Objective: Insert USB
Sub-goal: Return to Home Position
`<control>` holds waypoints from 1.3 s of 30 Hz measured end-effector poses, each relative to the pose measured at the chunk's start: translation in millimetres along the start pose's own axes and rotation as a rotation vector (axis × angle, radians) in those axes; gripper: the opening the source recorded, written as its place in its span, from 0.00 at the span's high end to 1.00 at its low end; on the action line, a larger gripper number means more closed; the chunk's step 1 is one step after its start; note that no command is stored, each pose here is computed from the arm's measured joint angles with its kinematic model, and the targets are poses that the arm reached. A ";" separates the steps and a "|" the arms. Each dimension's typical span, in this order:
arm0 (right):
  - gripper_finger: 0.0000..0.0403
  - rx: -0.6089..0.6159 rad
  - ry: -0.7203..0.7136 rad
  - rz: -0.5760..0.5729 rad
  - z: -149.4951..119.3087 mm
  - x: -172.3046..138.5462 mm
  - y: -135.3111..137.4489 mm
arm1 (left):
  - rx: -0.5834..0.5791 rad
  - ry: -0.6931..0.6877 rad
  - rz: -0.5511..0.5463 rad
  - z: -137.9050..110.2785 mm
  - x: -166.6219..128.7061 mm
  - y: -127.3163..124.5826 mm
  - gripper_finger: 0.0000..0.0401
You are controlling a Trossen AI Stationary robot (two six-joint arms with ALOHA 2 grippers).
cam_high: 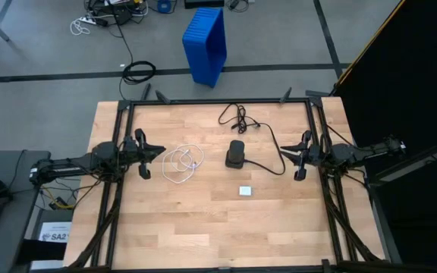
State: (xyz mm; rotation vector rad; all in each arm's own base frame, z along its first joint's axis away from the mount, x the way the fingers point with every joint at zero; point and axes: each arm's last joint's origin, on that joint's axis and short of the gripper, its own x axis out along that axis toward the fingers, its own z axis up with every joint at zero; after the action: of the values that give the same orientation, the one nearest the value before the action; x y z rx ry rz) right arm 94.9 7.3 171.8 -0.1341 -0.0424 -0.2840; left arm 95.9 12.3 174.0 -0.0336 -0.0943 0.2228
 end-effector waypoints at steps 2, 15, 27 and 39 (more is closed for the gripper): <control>0.90 0.000 0.001 0.000 -0.1 0.0 0.0 | 0.000 0.000 0.000 0.0 0.0 0.0 1.00; 0.94 0.000 0.000 0.000 -0.1 0.0 0.0 | 0.000 0.000 0.000 0.0 0.0 0.0 1.00; 0.89 0.000 0.000 0.000 0.0 0.0 0.0 | 0.000 0.000 0.000 0.0 0.0 0.0 1.00; 0.91 0.000 0.001 0.000 -0.1 0.0 0.0 | 0.000 0.000 0.000 0.0 0.0 0.0 1.00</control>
State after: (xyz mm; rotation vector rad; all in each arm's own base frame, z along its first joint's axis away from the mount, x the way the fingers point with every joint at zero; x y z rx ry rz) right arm 94.9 7.3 171.7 -0.1343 -0.0418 -0.2844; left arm 95.9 12.3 174.0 -0.0335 -0.0943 0.2230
